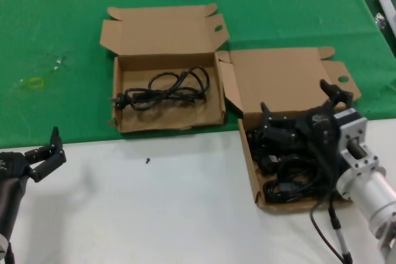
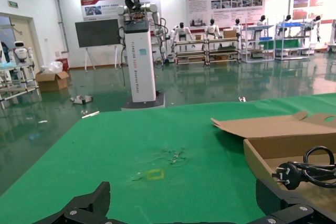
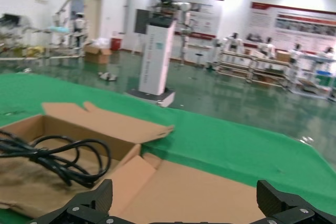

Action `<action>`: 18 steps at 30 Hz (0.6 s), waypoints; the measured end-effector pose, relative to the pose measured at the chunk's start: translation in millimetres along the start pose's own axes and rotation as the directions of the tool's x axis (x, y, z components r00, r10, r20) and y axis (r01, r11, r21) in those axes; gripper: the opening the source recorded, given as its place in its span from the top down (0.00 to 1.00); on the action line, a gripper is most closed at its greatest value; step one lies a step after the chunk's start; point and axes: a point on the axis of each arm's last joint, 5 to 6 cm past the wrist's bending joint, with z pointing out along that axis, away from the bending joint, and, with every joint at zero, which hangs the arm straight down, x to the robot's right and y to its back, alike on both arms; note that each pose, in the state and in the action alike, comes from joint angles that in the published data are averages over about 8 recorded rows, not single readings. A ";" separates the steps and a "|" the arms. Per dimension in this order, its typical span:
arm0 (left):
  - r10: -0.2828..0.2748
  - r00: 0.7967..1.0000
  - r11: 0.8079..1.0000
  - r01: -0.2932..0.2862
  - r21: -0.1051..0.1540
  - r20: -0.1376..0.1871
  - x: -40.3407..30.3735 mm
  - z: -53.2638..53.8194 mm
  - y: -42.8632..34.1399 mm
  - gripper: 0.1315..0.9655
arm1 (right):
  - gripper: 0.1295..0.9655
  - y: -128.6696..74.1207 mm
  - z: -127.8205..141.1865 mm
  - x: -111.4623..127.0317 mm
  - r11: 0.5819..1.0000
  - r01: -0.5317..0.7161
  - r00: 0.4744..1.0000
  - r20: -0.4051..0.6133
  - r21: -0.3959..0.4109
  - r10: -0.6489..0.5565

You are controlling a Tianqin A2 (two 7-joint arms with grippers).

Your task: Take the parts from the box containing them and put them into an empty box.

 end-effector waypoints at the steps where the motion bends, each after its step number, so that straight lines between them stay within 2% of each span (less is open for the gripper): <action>1: 0.000 1.000 1.000 0.000 0.000 0.000 0.0 0.0 0.0 0.00 | 0.00 0.8 -3.2 0.5 1.000 -0.016 1.000 -0.012 -0.002 0.016; 8: 0.000 1.000 1.000 0.000 0.000 0.000 0.0 0.0 0.0 0.00 | 0.00 4.1 -18.8 3.1 0.996 -0.091 0.993 -0.069 -0.010 0.091; 18: 0.000 1.000 1.000 0.000 0.000 0.000 0.0 0.0 0.0 0.00 | 0.00 4.4 -20.3 3.3 0.995 -0.099 0.992 -0.075 -0.011 0.098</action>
